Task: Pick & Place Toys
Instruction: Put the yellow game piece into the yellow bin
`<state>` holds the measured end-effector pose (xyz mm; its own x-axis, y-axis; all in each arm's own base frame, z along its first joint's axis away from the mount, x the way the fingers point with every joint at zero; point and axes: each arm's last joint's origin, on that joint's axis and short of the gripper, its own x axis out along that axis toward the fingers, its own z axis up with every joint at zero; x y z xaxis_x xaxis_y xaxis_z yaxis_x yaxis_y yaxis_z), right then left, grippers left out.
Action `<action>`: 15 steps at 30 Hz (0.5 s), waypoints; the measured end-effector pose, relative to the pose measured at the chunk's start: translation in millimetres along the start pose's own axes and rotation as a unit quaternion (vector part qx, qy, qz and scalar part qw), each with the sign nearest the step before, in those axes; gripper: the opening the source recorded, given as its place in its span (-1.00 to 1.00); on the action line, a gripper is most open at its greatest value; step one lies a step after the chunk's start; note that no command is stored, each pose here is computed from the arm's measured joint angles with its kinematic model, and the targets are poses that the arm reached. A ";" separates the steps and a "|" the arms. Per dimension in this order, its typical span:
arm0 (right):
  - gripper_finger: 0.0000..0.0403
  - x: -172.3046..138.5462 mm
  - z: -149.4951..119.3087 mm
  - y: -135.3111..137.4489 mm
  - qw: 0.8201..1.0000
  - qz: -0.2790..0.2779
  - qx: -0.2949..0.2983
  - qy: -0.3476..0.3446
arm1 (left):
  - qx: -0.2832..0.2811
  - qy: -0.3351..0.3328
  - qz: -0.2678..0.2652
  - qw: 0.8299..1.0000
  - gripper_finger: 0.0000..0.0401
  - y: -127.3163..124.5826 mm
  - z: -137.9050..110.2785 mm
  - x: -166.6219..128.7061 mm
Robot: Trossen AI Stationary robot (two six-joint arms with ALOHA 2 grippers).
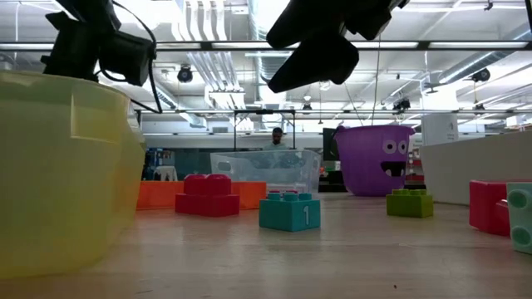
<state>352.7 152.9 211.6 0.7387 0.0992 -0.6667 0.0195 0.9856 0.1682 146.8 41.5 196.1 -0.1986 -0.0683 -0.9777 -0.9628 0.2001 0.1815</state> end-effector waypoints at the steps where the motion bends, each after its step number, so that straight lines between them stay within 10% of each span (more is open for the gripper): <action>1: 0.59 0.0 0.0 0.2 1.000 0.003 -0.007 0.001 | -0.002 0.000 0.000 1.000 -0.36 0.0 0.0 0.1; 15: 0.59 0.0 0.4 0.5 0.999 0.008 -0.035 0.000 | 0.050 0.006 -0.033 0.998 0.17 -3.3 6.8 5.4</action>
<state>353.0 153.3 212.0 0.7384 0.1150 -0.6645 -0.0392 0.9910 0.1280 150.1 47.2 189.5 -0.1381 -0.0971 -0.9856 -0.9512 0.2903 0.1046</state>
